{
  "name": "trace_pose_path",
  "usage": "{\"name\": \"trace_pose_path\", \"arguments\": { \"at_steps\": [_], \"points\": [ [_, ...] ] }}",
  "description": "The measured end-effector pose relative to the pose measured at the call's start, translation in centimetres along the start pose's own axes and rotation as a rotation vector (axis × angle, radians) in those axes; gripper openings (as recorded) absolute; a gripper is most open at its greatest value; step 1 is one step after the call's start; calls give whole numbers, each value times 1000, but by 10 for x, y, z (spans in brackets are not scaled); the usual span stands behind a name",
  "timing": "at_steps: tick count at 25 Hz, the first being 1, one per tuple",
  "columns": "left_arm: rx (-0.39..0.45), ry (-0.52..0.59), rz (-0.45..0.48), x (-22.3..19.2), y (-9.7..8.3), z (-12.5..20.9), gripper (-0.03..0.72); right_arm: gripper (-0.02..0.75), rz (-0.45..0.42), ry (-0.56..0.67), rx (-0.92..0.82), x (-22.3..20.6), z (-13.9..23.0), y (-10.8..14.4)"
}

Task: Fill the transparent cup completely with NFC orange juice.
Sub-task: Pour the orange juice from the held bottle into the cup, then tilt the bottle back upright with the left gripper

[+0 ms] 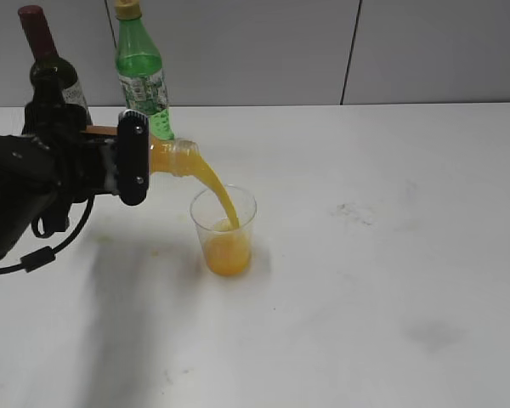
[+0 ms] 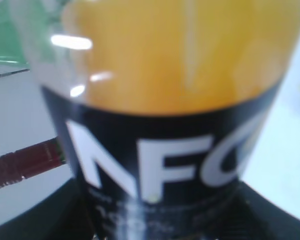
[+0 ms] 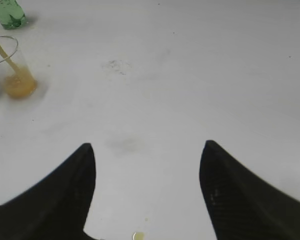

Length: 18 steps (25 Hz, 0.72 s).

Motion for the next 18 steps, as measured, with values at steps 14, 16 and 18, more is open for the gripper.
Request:
{"name": "trace_pose_path", "arguments": {
  "at_steps": [14, 16, 18],
  "points": [
    [-34, 29, -49, 0, 7, 4, 481, 503, 0, 0, 0, 0, 0, 0],
    [-36, 29, -52, 0, 7, 4, 481, 503, 0, 0, 0, 0, 0, 0],
    [-38, 33, -55, 0, 8, 5, 481, 503, 0, 0, 0, 0, 0, 0]
  ]
}}
Point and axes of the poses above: a point on each arm's last joint axis where the gripper is mounted, x pointing back along that axis away from the gripper, y along the wrist's bending axis when the last joint is at zero, z = x × y, the point moved 5 cm from there along -x, pointing out along that axis toward the gripper, and after that the axes turned 8 degrees about -x, right-handed, at the moved point
